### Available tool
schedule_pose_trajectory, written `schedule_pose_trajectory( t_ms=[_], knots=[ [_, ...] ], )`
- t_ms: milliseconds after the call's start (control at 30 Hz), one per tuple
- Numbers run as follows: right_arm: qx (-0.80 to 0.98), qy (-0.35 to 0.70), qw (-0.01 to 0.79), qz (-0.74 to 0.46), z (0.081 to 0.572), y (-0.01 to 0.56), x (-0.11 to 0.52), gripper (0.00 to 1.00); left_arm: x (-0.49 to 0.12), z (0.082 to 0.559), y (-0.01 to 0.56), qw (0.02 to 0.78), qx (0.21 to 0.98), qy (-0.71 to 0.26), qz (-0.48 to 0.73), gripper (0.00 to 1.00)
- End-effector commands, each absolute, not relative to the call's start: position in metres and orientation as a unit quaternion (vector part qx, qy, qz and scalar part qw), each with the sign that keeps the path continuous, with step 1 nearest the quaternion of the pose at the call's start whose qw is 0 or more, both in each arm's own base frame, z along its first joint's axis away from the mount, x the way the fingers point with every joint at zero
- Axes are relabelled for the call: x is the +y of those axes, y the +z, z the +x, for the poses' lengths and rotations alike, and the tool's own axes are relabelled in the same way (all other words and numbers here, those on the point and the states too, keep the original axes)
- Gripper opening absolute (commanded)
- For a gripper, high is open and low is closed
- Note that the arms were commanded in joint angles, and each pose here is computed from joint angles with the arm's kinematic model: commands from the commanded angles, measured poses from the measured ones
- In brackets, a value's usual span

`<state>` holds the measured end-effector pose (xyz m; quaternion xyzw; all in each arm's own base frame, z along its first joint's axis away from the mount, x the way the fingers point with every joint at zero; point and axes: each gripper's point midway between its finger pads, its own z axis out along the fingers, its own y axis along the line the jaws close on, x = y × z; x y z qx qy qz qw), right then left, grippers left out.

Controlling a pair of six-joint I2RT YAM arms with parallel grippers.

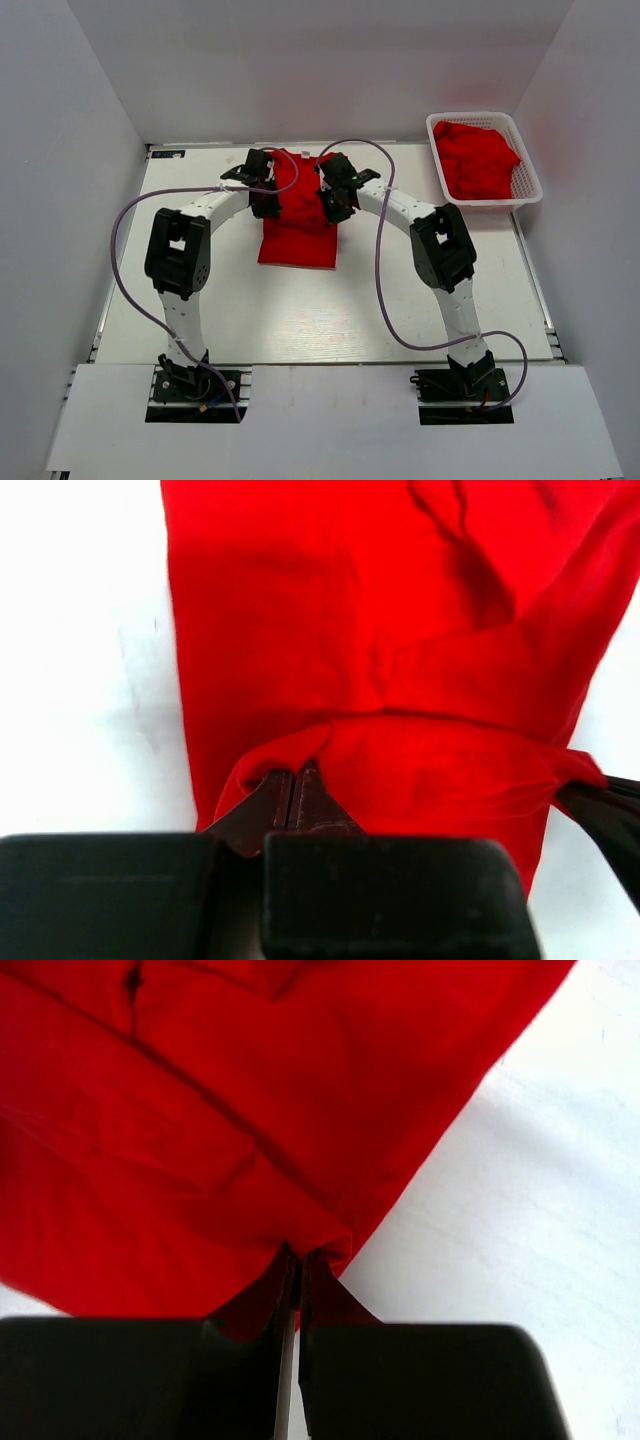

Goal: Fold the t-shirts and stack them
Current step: Fold the folded rectangular tshirt in 1/3 of the way

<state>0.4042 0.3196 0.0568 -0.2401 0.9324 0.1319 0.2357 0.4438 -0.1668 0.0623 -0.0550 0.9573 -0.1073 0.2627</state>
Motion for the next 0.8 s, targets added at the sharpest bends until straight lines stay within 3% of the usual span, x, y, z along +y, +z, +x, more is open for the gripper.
schedule_pose_trajectory(
  t_ms=[0,67,133,167,200,267,300,333,467,767],
  knots=[
    [0.925,0.149,0.258,-0.235,0.427,0.062,0.328,0.03,-0.169,0.468,0.080,0.293,0.948,-0.114,-0.044,0.00],
    [0.922,0.155,0.265,-0.237,0.435,0.064,0.332,0.03,-0.165,0.472,0.081,0.292,0.948,-0.112,-0.049,0.01],
    [0.921,0.158,0.268,-0.235,0.440,0.062,0.332,0.15,-0.166,0.475,0.081,0.290,0.949,-0.113,-0.054,0.36],
    [0.920,0.161,0.271,-0.235,0.443,0.065,0.333,0.25,-0.162,0.480,0.085,0.296,0.947,-0.114,-0.058,0.55],
    [0.918,0.164,0.276,-0.234,0.444,0.071,0.333,0.50,-0.162,0.478,0.087,0.292,0.948,-0.112,-0.058,0.79],
    [0.916,0.164,0.278,-0.238,0.444,0.076,0.331,0.79,-0.161,0.481,0.097,0.301,0.945,-0.111,-0.060,0.94],
    [0.913,0.165,0.287,-0.238,0.444,0.088,0.330,0.83,-0.158,0.479,0.100,0.302,0.946,-0.103,-0.062,1.00],
    [0.912,0.160,0.287,-0.244,0.443,0.089,0.326,0.90,-0.155,0.478,0.105,0.304,0.945,-0.099,-0.064,1.00],
    [0.902,0.157,0.313,-0.251,0.436,0.118,0.319,0.90,-0.143,0.479,0.135,0.339,0.934,-0.088,-0.075,1.00],
    [0.884,0.186,0.309,-0.297,0.394,0.136,0.313,0.90,-0.118,0.436,0.151,0.334,0.934,-0.075,-0.103,1.00]
  ],
)
